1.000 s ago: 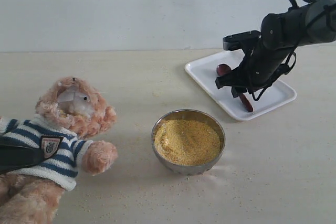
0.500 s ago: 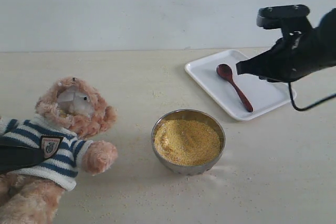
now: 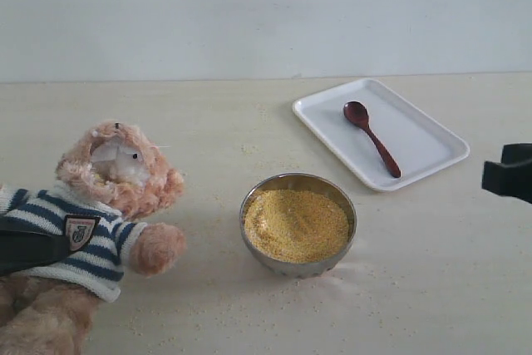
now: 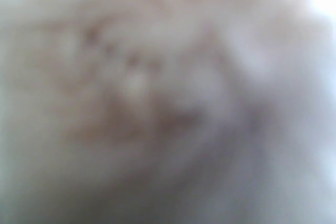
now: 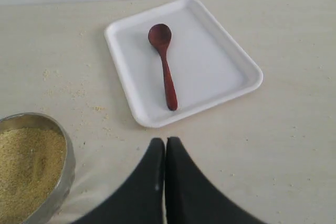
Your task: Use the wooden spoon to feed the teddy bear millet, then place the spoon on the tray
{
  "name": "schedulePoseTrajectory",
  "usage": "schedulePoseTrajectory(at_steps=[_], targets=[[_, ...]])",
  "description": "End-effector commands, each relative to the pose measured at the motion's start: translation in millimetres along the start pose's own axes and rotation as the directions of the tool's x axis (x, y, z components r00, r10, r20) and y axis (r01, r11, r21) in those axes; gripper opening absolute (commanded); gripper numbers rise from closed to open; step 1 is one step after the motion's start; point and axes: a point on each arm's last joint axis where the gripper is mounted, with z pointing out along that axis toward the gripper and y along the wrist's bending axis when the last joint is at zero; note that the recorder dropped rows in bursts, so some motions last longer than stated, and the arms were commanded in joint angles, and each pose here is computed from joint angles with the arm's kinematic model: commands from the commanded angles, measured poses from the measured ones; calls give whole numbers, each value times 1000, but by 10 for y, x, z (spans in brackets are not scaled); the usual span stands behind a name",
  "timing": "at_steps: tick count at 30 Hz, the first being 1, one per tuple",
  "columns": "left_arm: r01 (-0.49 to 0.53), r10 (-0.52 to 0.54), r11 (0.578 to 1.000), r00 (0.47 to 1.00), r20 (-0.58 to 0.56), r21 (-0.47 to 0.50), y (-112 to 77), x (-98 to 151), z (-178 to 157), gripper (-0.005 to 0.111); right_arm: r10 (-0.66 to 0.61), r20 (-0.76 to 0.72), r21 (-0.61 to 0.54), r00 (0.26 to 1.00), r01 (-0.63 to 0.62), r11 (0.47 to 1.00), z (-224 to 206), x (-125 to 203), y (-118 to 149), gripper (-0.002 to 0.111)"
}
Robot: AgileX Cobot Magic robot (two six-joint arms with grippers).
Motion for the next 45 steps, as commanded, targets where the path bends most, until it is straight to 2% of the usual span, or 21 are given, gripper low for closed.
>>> schedulePoseTrajectory(at_steps=[1, 9, 14, 19, 21, 24, 27, 30, 36, 45], targets=[[2, -2, 1000, 1000, 11, 25, -22, -11, -5, 5, 11, 90, -11, 996, -10, 1000, -274, 145, -39, 0], [2, -2, 1000, 1000, 11, 25, -22, -11, -5, 5, 15, 248, -43, 969, -5, 999, -547, 92, -28, 0], [2, -2, 1000, 1000, 11, 25, -22, -11, -5, 5, 16, 259, -45, 966, -4, 999, -575, 88, -27, 0], [2, -2, 1000, 1000, 11, 25, -22, -11, -5, 5, 13, 408, -71, 913, 17, 997, -883, 52, -17, 0], [2, -2, 1000, 1000, 11, 25, -22, -11, -5, 5, -40, 369, -45, 928, 61, 997, -954, 167, -38, 0], [2, -2, 1000, 1000, 11, 25, -22, -11, -5, 5, -44, 366, -16, 930, 53, 998, -939, 446, -112, 0], [2, -2, 1000, 1000, 11, 25, -22, -11, -5, 5, 40, 374, 19, 927, -51, 999, -868, 755, -211, 0], [2, -2, 1000, 1000, 11, 25, -22, -11, -5, 5, 45, 422, 26, 905, -61, 998, -911, 777, -220, 0], [2, -2, 1000, 1000, 11, 25, -22, -11, -5, 5, -102, 405, 88, 908, 72, 994, -907, 785, -221, 0], [2, -2, 1000, 1000, 11, 25, -22, -11, -5, 5, -203, 332, 123, 921, 171, 978, -884, 842, -227, 0]])
